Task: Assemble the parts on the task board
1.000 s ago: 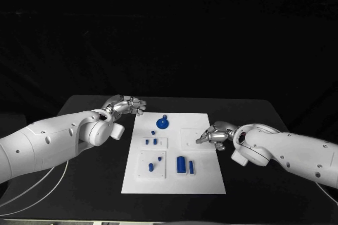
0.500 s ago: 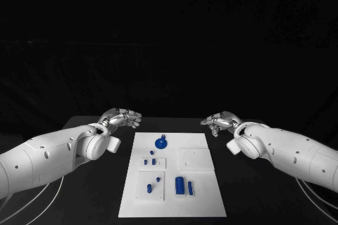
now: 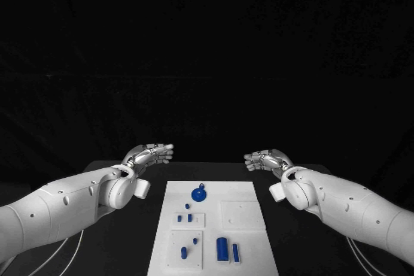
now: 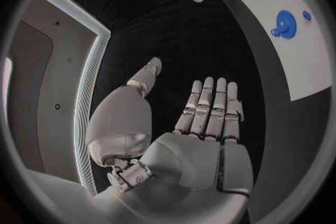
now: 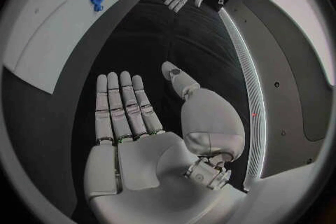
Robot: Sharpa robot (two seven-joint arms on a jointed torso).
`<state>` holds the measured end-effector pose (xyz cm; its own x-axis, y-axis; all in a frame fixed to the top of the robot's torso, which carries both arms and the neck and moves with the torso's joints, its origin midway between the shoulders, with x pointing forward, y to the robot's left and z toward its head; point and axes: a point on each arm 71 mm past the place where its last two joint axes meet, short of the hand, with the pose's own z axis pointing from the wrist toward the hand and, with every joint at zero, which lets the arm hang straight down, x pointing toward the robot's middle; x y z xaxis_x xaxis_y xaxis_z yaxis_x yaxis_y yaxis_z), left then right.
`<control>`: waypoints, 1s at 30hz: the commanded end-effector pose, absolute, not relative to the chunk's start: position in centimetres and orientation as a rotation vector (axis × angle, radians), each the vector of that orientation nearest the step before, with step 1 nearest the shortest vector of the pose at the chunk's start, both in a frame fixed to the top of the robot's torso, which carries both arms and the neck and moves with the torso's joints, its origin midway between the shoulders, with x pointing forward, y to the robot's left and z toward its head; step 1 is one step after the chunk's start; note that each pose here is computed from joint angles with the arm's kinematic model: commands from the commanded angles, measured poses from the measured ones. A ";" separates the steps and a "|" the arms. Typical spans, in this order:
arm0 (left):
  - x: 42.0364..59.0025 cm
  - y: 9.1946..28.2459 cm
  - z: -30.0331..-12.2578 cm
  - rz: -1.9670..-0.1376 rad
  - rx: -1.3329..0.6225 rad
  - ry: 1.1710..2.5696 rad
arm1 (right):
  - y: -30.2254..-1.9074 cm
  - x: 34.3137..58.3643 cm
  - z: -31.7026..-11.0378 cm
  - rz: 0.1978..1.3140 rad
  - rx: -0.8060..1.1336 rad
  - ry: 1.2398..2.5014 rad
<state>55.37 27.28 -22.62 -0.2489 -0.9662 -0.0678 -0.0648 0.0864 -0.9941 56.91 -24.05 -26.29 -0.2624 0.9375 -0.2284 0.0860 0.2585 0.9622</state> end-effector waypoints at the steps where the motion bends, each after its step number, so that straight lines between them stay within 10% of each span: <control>1: 55.7 26.8 -22.4 -1.339 -1.093 1.443 | -24.0 56.5 -27.3 1.214 1.008 1.588; 30: 46.6 19.5 -22.6 -1.234 -1.204 1.227 | -19.6 47.7 -22.9 1.237 1.182 1.243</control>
